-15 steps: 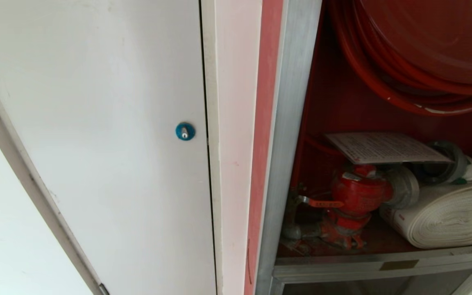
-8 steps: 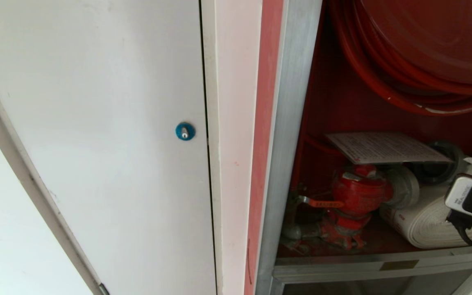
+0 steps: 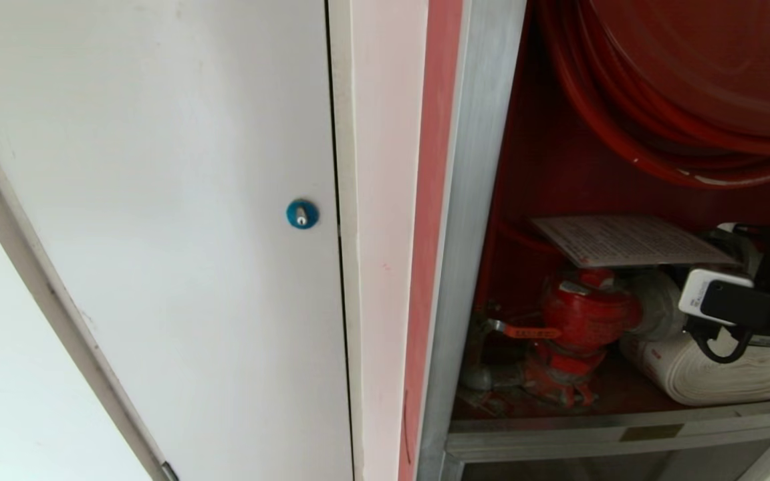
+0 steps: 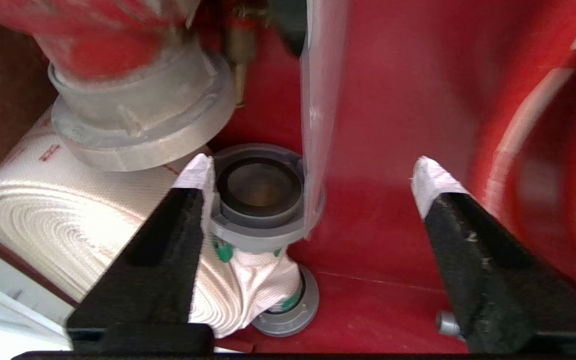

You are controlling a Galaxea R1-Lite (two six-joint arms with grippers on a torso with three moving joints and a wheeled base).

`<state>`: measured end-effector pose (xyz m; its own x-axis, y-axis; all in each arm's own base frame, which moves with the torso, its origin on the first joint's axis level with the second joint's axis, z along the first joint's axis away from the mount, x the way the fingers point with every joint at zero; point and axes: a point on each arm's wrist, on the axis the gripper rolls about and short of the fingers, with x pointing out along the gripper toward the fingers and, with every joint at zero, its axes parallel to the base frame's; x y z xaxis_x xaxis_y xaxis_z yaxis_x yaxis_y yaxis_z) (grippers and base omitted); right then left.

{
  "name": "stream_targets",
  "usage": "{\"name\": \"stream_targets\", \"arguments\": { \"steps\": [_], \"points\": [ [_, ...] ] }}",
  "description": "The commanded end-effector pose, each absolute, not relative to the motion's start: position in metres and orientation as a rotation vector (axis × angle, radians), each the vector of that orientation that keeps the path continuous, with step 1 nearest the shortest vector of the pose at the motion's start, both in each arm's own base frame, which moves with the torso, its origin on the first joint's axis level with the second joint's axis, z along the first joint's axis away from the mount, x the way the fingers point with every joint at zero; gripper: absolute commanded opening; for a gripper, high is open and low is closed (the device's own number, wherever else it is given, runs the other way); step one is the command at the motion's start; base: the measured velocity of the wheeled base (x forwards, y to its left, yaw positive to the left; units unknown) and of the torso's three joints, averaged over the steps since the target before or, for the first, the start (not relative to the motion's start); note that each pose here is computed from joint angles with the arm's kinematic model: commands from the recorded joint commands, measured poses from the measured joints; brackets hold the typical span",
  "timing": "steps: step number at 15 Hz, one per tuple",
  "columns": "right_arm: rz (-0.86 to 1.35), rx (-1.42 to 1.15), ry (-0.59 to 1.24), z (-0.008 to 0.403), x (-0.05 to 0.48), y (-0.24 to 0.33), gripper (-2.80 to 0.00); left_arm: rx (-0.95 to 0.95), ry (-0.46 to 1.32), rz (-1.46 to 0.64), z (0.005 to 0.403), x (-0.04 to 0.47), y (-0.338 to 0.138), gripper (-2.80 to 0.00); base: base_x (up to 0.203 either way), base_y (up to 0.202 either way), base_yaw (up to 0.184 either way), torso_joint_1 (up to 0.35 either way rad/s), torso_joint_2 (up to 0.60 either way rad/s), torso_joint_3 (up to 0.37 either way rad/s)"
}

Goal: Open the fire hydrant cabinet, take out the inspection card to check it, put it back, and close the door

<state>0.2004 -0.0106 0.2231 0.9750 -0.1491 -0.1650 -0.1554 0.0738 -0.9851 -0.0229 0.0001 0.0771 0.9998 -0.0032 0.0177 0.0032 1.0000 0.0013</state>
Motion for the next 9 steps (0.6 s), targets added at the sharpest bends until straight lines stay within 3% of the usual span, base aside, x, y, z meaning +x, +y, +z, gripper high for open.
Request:
{"name": "stream_targets", "arguments": {
  "steps": [1,9],
  "points": [
    [0.027,-1.512,0.274,0.218,0.214,-0.015,0.0,0.002,-0.006,-0.003,0.074,-0.022,0.0,-2.8,0.0,0.0,0.0,0.0,0.0,0.0],
    [0.023,-1.516,0.257,0.223,0.241,-0.018,0.0,0.002,-0.006,-0.003,0.074,-0.022,0.0,-2.8,0.0,0.0,0.0,0.0,0.0,0.0]
  ]
}}
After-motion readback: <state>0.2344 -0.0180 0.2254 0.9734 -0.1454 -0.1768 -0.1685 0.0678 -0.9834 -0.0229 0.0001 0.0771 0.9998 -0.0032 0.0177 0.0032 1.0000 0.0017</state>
